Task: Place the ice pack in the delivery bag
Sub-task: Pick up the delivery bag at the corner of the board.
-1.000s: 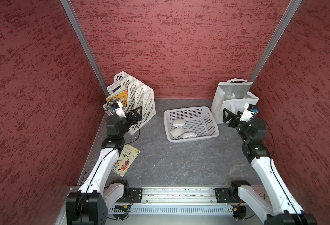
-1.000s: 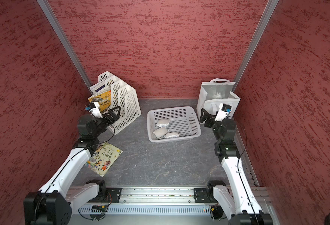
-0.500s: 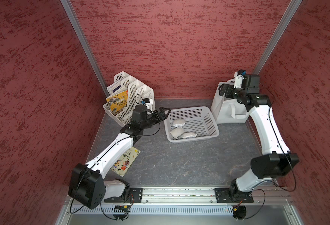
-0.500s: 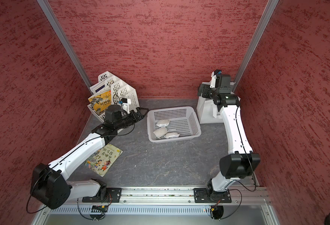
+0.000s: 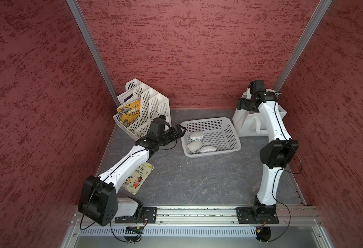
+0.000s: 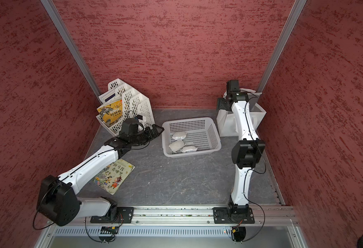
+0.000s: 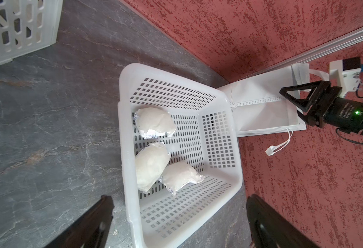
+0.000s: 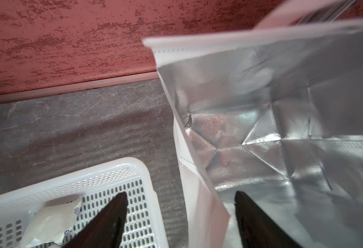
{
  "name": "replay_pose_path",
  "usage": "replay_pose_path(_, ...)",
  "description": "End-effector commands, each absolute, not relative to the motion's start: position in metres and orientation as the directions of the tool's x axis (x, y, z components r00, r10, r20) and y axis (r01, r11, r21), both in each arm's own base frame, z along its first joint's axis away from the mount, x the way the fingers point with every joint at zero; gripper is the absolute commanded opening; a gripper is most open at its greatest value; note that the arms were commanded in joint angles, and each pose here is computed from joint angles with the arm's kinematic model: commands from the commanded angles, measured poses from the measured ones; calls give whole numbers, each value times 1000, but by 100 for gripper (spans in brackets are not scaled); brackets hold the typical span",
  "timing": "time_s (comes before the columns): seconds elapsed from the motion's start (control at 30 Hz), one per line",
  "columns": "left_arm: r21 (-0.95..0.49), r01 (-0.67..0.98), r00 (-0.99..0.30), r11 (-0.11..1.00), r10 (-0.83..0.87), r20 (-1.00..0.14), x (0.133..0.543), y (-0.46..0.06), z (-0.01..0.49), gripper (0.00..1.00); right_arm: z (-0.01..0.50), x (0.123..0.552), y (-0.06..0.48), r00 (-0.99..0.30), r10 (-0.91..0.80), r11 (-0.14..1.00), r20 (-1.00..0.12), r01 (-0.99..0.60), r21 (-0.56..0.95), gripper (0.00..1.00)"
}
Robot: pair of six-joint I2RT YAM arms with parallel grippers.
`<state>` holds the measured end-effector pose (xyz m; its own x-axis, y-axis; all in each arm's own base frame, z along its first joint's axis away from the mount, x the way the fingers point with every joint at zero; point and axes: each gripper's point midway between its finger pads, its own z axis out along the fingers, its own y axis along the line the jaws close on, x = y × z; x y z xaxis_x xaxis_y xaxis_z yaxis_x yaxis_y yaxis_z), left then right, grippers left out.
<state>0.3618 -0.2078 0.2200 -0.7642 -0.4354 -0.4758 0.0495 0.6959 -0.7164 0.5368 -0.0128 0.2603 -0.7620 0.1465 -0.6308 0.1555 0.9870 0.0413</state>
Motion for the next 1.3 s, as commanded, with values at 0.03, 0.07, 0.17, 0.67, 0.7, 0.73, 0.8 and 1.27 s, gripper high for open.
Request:
replay_pose_path(0.03,-689,49,-768,723,-414,-489,359,-206,213,100,258,536,-17,-772,138,986,-621,163,17,66)
replay_pose_path(0.07,-686,49,-770,726,-411,-489,360,-207,212,100,257,537,-17,-772,140,987,-620,163,20,61)
replay_pose_path(0.17,-680,56,-775,731,-397,-491,361,-210,212,100,257,537,-16,-772,138,987,-620,159,21,37)
replay_pose_path(0.67,-604,32,-761,796,-373,-532,357,-195,198,100,263,450,11,-824,36,998,-566,4,57,0)
replay_pose_path(0.7,-594,29,-754,804,-372,-541,357,-192,198,100,267,442,22,-825,40,994,-563,-26,109,0)
replay_pose_path(0.73,-582,24,-745,813,-374,-552,358,-189,198,100,267,434,33,-831,40,987,-554,-53,151,0)
replay_pose_path(0.8,-566,29,-724,824,-373,-580,360,-184,203,100,269,419,54,-838,26,976,-544,-96,194,0)
replay_pose_path(1.27,-555,138,-699,820,-316,-641,356,-197,225,100,233,360,147,-895,-54,963,-442,-164,214,0)
